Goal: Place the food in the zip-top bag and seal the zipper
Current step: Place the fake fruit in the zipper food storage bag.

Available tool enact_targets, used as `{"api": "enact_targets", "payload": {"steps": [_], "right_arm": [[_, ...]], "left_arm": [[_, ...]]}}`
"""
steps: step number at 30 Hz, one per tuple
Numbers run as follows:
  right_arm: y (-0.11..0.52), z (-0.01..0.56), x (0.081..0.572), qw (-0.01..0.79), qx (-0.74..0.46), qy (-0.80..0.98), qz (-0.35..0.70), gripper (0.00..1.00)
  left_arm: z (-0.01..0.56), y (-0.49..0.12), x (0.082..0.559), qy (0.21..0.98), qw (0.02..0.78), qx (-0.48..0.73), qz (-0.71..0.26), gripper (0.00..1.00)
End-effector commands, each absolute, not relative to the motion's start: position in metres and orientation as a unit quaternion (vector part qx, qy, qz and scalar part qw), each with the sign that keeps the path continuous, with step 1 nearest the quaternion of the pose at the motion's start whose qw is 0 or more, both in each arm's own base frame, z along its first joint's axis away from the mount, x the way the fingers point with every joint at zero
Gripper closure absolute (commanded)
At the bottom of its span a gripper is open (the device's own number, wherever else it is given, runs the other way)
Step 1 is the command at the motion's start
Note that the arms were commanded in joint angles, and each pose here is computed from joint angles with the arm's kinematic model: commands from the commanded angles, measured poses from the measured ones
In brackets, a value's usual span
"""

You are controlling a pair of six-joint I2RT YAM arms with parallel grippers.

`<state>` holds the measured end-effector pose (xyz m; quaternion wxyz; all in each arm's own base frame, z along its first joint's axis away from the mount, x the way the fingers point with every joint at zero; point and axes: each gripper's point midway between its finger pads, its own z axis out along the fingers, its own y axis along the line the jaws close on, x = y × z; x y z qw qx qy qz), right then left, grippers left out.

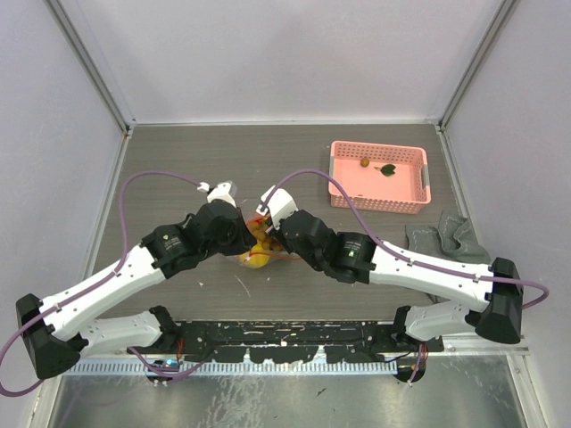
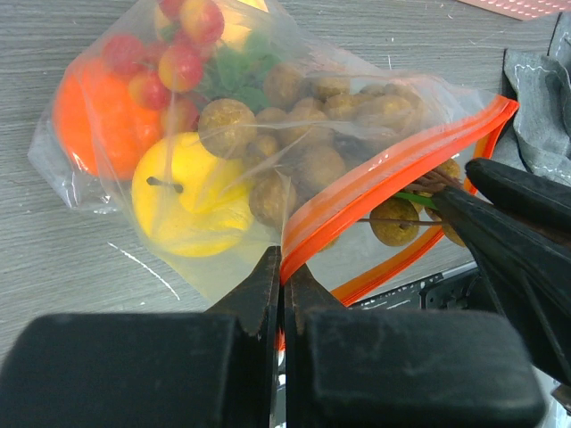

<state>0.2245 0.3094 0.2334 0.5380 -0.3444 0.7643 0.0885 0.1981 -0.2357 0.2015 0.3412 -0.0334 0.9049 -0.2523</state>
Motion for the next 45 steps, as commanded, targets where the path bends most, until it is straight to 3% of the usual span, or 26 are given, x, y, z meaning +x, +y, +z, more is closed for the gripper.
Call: {"api": "enact_targets", "payload": {"steps": [1,11,21,27,37,45], "right_arm": [[0.300,0.252,0.236,0.564,-0.299,0.768,0.057,1.00],[0.309,0.301,0.247,0.651,-0.219,0.720,0.100,1.00],[0.288,0.276,0.264,0.714,-0.192,0.673,-0.007,1.00],[0.320,0.260,0.257,0.716,-0.231,0.656,0.065,1.00],[0.338,0.249,0.227,0.665,-0.278,0.671,0.173,0.55],[0.312,0.284,0.202,0.637,-0.269,0.686,0.228,0.35]], "left_arm": [[0.223,-0.243,0.202,0.884,0.368,-0.026,-0.286,1.00],[0.234,-0.252,0.197,0.876,0.363,-0.013,-0.317,1.00],[0.243,-0.265,0.191,0.856,0.357,-0.018,-0.373,1.00],[0.240,-0.264,0.192,0.854,0.358,-0.030,-0.376,1.00],[0.230,-0.255,0.194,0.858,0.366,-0.045,-0.359,1.00],[0.226,-0.249,0.196,0.862,0.371,-0.042,-0.342,1.00]]}}
